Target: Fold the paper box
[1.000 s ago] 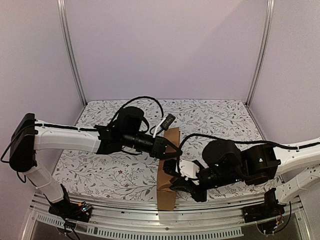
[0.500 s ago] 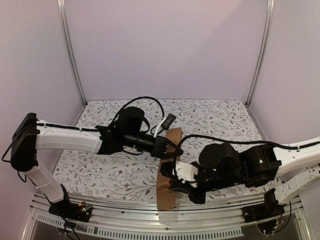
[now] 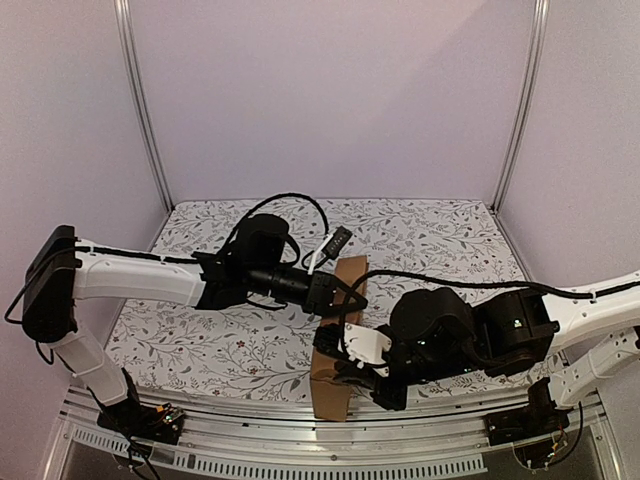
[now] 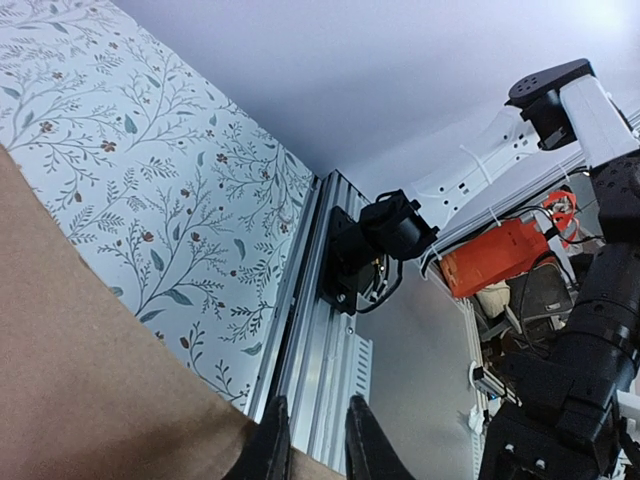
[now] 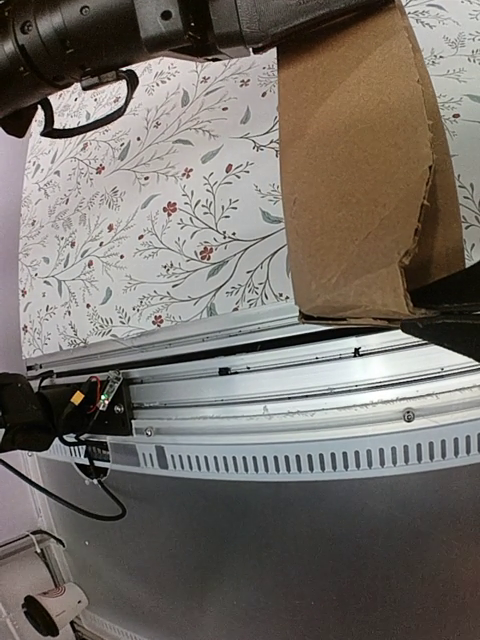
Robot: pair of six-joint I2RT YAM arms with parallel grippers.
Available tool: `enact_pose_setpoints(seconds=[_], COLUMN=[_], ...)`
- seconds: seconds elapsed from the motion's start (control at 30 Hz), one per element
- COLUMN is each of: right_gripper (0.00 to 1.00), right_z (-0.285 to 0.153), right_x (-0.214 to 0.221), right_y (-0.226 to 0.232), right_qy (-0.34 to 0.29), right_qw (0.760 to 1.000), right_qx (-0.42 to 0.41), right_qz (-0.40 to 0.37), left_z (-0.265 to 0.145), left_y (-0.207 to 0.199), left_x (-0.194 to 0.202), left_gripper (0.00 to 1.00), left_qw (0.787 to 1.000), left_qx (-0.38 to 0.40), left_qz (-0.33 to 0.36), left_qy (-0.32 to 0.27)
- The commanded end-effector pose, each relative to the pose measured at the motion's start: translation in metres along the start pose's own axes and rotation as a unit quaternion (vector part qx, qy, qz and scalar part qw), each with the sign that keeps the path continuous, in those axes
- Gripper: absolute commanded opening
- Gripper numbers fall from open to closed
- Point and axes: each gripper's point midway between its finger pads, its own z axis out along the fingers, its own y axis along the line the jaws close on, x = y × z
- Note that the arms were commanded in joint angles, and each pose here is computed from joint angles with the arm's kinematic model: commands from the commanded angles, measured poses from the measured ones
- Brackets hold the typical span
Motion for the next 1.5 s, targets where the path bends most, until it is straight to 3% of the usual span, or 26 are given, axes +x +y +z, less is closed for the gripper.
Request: enact_pose_setpoints(seconds=[0.0,0.13,0.27,0.37,0.57,0.73,0.93,1.47], right_gripper=[0.0,0.01,0.16,0.21,0.24,0.17,0.0,0.0], right_z=[-0.004,-0.005,-0.004,-0.002,0.002,0.005,0.008,0.011], right_x=[0.002,-0.001,-0.001,0.002,0.007,0.009,0.014,0.067], right_y=[0.071,0.073,0.067,0.058,0.034,0.025,0.022,0.001], right_qy=[0.011,0.008,0.007,0.01,0.015,0.022,0.034,0.11], right_qw=[0.99,0.99,0.992,0.995,0.999,0.999,0.999,0.991], right_qx=[-0.139,-0.142,-0.126,-0.1,-0.029,-0.002,0.008,0.068], right_qz=[-0.015,-0.007,0.004,0.017,0.034,0.033,0.028,0.039], left_z=[0.002,0.002,0.003,0.002,0.002,0.001,0.001,0.006], left_y=[0.08,0.08,0.079,0.078,0.078,0.077,0.076,0.074], left_x=[0.089,0.089,0.088,0.088,0.087,0.086,0.086,0.083], left_gripper=[0.19,0.19,0.19,0.19,0.19,0.19,0.19,0.19], left_qw=[0.981,0.981,0.981,0.981,0.981,0.981,0.981,0.982], left_qx=[-0.12,-0.12,-0.118,-0.118,-0.117,-0.118,-0.117,-0.109], left_qz=[-0.112,-0.112,-0.113,-0.113,-0.112,-0.111,-0.112,-0.109], left_qy=[0.107,0.107,0.106,0.106,0.105,0.103,0.104,0.106])
